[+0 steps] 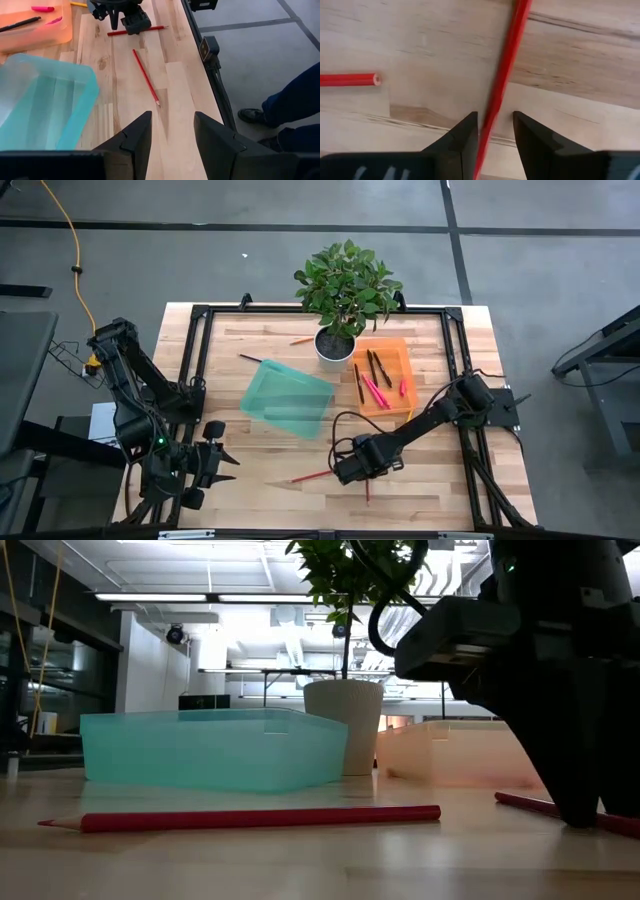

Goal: Sort pens & pencils
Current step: Put the right red pencil into the blue bin

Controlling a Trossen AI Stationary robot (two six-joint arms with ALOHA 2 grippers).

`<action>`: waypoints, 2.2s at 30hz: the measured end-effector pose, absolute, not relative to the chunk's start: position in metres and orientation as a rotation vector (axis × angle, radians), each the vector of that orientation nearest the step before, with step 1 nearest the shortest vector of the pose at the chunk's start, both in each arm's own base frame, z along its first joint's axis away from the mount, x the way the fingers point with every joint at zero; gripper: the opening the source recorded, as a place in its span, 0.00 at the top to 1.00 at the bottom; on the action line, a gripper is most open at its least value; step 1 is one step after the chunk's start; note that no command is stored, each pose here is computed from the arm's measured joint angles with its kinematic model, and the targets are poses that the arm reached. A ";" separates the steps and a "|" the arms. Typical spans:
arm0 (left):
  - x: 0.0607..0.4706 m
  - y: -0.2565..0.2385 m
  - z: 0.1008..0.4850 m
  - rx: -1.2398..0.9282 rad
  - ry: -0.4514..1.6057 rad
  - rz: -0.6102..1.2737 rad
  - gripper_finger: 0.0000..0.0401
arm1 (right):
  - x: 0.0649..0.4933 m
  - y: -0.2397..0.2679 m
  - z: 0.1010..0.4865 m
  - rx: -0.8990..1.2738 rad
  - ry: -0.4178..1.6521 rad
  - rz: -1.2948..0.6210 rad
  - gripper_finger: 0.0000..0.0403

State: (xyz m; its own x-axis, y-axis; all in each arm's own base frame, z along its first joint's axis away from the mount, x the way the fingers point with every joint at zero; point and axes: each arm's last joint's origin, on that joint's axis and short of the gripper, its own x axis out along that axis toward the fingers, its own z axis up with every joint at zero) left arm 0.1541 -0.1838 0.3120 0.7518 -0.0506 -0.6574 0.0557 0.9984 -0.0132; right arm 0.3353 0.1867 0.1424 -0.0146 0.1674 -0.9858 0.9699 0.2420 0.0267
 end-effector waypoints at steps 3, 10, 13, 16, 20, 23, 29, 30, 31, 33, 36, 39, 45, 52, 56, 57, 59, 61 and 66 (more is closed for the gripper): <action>0.154 -0.184 0.312 0.009 0.718 -0.059 0.67 | 0.335 0.187 0.142 1.147 1.442 -0.934 0.71; 0.154 -0.184 0.312 0.012 0.718 -0.059 0.67 | 0.335 0.187 0.142 1.148 1.443 -0.932 0.77; 0.154 -0.184 0.312 0.012 0.718 -0.059 0.67 | 0.335 0.187 0.142 1.146 1.442 -0.927 0.80; 0.154 -0.184 0.312 0.015 0.718 -0.061 0.67 | 0.335 0.187 0.142 1.144 1.442 -0.922 0.83; 0.154 -0.184 0.312 0.015 0.718 -0.061 0.67 | 0.336 0.187 0.142 1.144 1.442 -0.918 0.85; 0.154 -0.184 0.312 0.015 0.718 -0.061 0.67 | 0.336 0.188 0.142 1.143 1.442 -0.917 0.87; 0.154 -0.184 0.312 0.015 0.718 -0.061 0.67 | 0.336 0.188 0.142 1.139 1.442 -0.909 0.91; 0.154 -0.184 0.312 0.015 0.718 -0.061 0.67 | 0.336 0.188 0.142 1.138 1.441 -0.909 0.91; 0.154 -0.184 0.312 0.015 0.718 -0.061 0.67 | 0.336 0.188 0.142 1.137 1.439 -0.909 0.92; 0.154 -0.184 0.312 0.015 0.718 -0.061 0.67 | 0.336 0.188 0.142 1.137 1.435 -0.908 0.93; 0.154 -0.184 0.312 0.014 0.717 -0.061 0.67 | 0.337 0.188 0.142 1.133 1.431 -0.902 0.95; 0.154 -0.184 0.312 0.014 0.717 -0.061 0.67 | 0.337 0.188 0.142 1.132 1.432 -0.898 0.96; 0.154 -0.184 0.312 0.012 0.715 -0.061 0.67 | 0.342 0.189 0.147 1.124 1.401 -0.867 0.96; 0.155 -0.184 0.313 0.015 0.699 -0.046 0.67 | 0.355 0.186 0.170 1.078 1.335 -0.847 0.96; 0.155 -0.184 0.313 0.015 0.699 -0.046 0.67 | 0.359 0.183 0.182 1.051 1.326 -0.841 0.96; 0.155 -0.184 0.313 0.015 0.699 -0.046 0.67 | 0.360 0.182 0.185 1.047 1.320 -0.844 0.96; 0.155 -0.184 0.313 0.015 0.697 -0.044 0.67 | 0.362 0.182 0.191 1.041 1.306 -0.835 0.96; 0.155 -0.184 0.313 0.015 0.692 -0.040 0.67 | 0.365 0.182 0.195 1.038 1.289 -0.824 0.96; 0.155 -0.183 0.314 0.017 0.671 -0.022 0.67 | 0.371 0.182 0.208 1.041 1.245 -0.787 0.96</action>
